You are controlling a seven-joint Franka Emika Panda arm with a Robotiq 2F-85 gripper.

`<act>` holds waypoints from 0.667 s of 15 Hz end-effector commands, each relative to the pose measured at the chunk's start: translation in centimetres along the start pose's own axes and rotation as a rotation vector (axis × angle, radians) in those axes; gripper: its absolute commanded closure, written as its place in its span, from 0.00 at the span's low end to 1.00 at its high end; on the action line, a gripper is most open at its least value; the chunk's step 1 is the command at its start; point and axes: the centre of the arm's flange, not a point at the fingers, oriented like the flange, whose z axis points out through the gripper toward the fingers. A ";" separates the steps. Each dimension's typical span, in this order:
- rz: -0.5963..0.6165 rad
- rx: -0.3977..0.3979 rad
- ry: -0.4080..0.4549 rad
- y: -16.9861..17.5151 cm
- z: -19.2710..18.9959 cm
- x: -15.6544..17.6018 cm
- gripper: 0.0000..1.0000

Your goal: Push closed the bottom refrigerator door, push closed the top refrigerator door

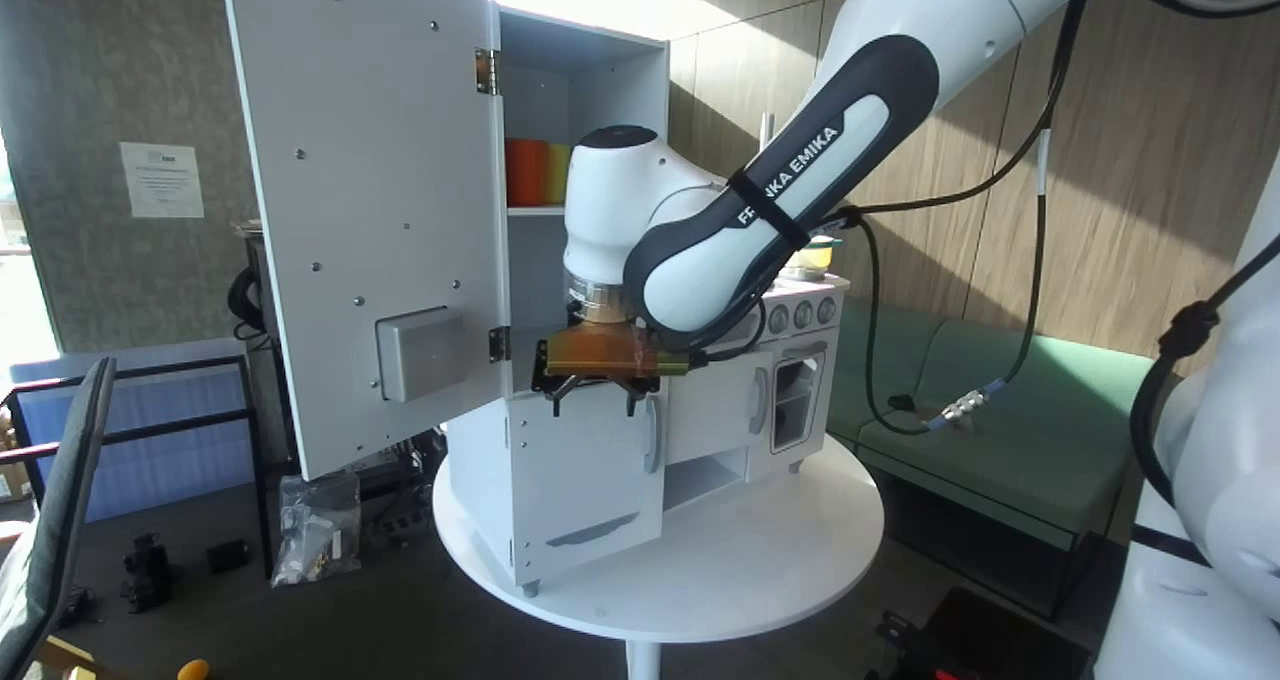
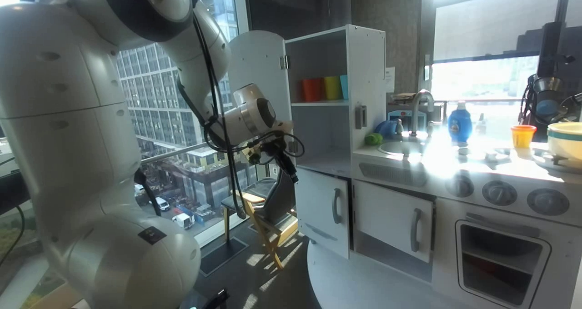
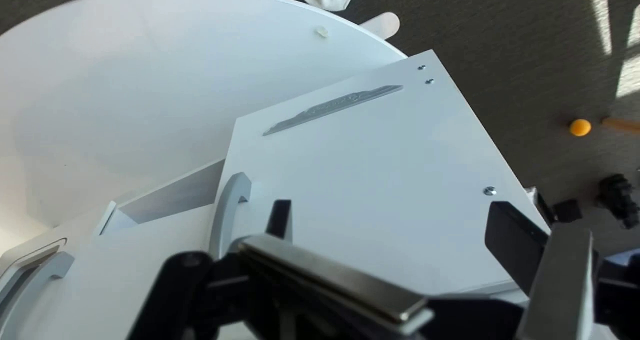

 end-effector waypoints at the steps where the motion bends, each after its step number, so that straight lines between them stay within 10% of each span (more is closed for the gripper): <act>1: -0.047 0.091 0.072 -0.7 -8.1 -0.9 0.00; 10: -0.115 0.293 0.113 -4.0 -23.9 -3.4 0.00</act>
